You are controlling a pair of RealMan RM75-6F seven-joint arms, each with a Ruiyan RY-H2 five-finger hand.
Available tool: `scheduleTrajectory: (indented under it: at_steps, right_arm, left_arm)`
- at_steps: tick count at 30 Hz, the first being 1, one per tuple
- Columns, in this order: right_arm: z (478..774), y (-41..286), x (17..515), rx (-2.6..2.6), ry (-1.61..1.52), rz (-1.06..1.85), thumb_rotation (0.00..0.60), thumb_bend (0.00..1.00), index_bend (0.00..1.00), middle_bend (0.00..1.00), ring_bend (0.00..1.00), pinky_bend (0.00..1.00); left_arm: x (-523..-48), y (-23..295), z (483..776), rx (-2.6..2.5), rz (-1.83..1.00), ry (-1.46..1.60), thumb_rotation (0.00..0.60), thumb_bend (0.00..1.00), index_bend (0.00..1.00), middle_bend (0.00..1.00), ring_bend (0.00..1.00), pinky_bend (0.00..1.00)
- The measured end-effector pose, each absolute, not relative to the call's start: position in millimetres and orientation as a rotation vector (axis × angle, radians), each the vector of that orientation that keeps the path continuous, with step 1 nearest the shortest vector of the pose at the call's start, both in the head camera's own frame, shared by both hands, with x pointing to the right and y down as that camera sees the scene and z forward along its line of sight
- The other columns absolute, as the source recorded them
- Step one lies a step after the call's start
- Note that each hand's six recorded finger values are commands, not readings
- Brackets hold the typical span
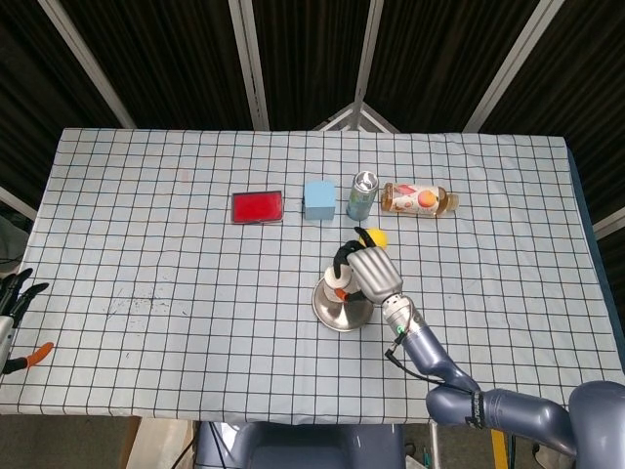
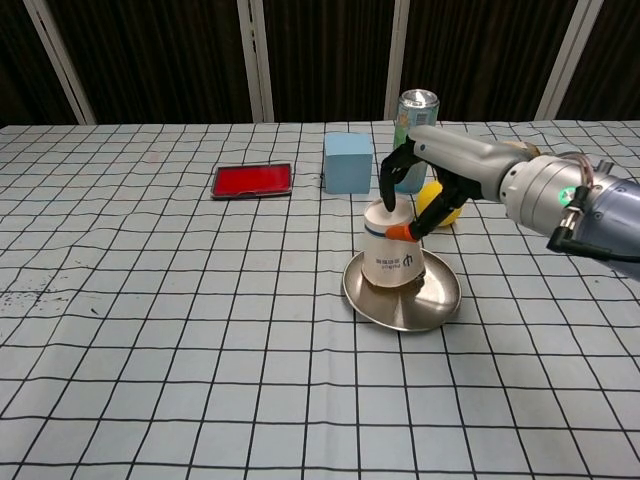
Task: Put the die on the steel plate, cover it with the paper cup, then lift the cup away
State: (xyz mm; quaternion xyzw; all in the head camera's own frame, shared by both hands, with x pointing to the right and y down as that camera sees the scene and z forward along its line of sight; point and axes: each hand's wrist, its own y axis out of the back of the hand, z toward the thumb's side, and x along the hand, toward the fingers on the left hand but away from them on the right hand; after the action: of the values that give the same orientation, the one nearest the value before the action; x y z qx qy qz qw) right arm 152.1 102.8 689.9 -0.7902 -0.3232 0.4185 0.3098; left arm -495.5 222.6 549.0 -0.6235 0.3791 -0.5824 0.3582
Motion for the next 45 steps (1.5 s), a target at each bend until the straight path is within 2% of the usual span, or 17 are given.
scheduleTrajectory:
  at_steps: [12,27,37,45]
  right_arm:
    - [692.0,105.6,180.4,-2.039,-0.853,1.120,0.600,0.42,0.59,0.52,0.27,0.00]
    - [663.3,146.6,152.6,-2.223,-0.813,1.012,0.600,0.42,0.60,0.52,0.27,0.00]
    - [666.1,117.3,151.3,-2.144,-0.958,0.960,0.600,0.42,0.61,0.52,0.28,0.00]
    - [656.4,77.7,202.8,-1.953,-1.121,1.001,0.600,0.42,0.62,0.52,0.28,0.00]
  left_arm:
    - [-491.8,223.7,552.6,-1.606,-1.513,0.960,0.600,0.29,0.15,0.00,0.00,0.02]
    - [-490.3,225.2,551.9,-1.613,-1.506,0.956,0.600,0.29,0.15,0.00,0.00,0.02]
    - [-492.9,223.6,551.1,-1.609,-1.508,0.965,0.600,0.29,0.15,0.00,0.00,0.02]
    - [-493.2,223.4,551.1,-1.610,-1.508,0.965,0.600,0.29,0.15,0.00,0.00,0.02]
